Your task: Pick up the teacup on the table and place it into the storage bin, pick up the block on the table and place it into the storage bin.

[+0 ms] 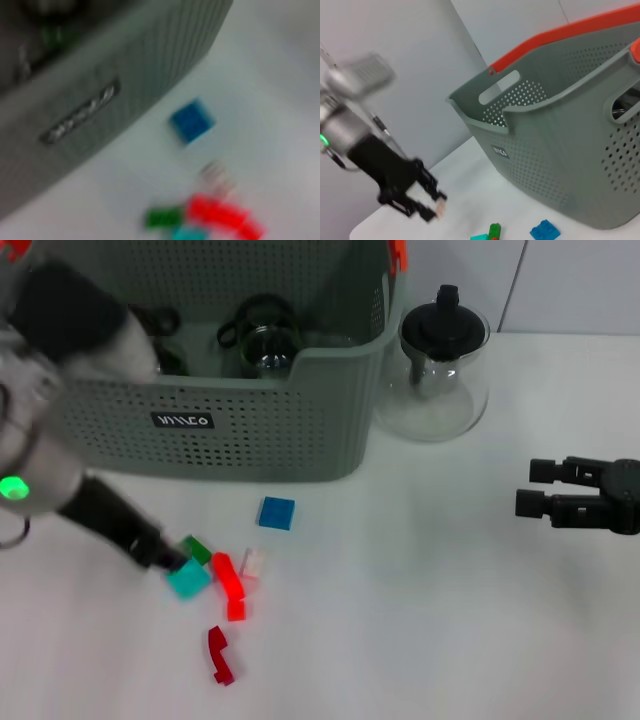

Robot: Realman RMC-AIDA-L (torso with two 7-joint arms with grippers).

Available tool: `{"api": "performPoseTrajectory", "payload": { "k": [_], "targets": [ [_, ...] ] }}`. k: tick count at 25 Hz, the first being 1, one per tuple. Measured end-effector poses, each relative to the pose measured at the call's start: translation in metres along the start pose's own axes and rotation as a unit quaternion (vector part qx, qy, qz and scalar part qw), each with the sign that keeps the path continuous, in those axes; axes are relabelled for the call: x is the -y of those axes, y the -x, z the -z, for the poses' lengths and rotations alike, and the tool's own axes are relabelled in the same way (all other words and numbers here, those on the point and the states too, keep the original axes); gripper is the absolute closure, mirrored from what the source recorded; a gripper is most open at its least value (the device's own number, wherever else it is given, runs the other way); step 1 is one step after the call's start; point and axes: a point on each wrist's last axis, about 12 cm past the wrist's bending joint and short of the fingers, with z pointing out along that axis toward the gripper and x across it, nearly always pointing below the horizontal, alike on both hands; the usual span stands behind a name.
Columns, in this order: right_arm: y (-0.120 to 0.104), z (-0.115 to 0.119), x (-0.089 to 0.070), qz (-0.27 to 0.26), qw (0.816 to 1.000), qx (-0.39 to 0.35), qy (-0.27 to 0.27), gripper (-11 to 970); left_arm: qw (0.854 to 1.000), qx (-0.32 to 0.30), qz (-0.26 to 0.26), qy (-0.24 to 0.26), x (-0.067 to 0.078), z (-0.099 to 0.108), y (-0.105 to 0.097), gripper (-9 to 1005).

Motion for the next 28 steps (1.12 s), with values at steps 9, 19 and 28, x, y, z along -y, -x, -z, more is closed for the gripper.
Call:
{"api": "performPoseTrajectory", "payload": {
  "k": [9, 19, 28],
  "targets": [
    [0.001, -0.001, 0.000, 0.006, 1.000, 0.000, 0.004, 15, 0.967, 0.219, -0.080, -0.106, -0.003, 0.080, 0.058, 569],
    [0.004, -0.003, 0.000, 0.010, 1.000, -0.001, 0.005, 15, 0.981, 0.185, -0.026, 0.060, -0.065, 0.055, 0.141, 556],
    [0.007, -0.007, 0.001, 0.013, 1.000, -0.004, 0.006, 16, 0.977, 0.155, -0.031, 0.143, -0.069, 0.000, 0.166, 545]
  ]
}}
